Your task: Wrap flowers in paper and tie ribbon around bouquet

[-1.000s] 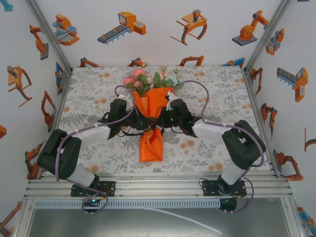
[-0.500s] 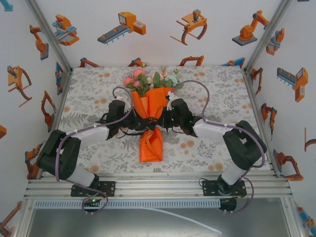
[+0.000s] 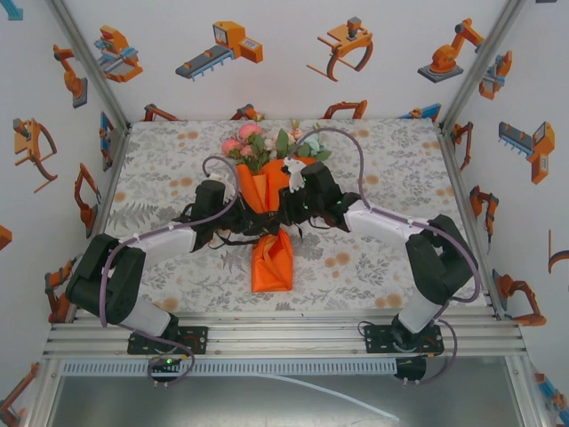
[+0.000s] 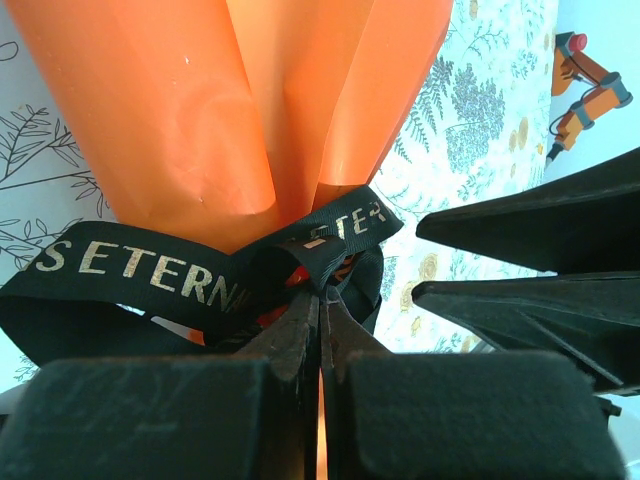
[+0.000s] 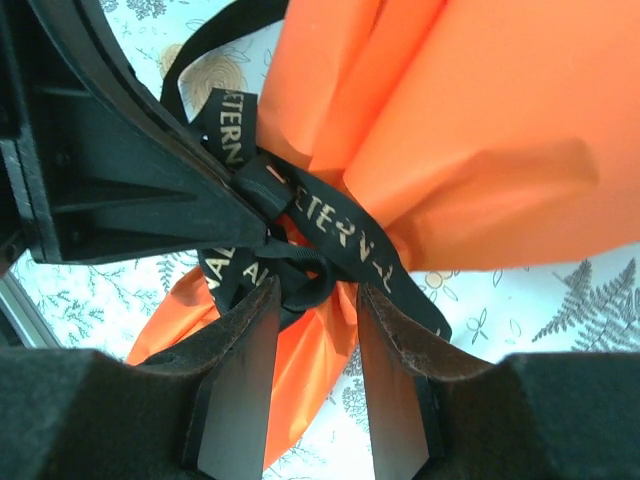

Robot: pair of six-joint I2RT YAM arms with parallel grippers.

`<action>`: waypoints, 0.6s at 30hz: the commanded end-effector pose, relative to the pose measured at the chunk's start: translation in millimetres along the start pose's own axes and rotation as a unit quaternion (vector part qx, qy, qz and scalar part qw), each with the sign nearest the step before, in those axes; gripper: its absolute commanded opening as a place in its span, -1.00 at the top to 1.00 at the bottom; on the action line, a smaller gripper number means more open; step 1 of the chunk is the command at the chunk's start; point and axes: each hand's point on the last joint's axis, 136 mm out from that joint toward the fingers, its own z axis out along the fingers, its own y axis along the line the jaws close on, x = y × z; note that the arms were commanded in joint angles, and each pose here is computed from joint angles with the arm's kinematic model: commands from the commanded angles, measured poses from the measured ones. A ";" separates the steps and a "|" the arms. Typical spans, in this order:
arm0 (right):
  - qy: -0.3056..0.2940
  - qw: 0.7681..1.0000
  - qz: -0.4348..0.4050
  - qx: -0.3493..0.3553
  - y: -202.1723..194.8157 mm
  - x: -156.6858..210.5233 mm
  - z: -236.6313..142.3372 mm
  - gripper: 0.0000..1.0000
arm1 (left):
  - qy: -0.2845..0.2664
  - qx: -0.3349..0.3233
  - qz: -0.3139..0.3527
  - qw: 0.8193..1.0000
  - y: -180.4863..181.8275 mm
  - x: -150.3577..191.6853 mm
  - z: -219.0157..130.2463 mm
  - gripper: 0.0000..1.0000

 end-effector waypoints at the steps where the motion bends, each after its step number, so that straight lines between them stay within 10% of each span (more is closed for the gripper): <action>1: 0.046 0.999 -0.013 -0.015 0.9 12.3 12.9 0.26 | -0.014 0.016 0.015 1.000 -13.0 -11.1 -5.1 0.88; 18: 0.048 0.999 0.007 -0.013 -2.1 10.0 30.8 0.68 | -0.014 0.013 0.015 1.000 -11.0 -11.0 -5.8 0.88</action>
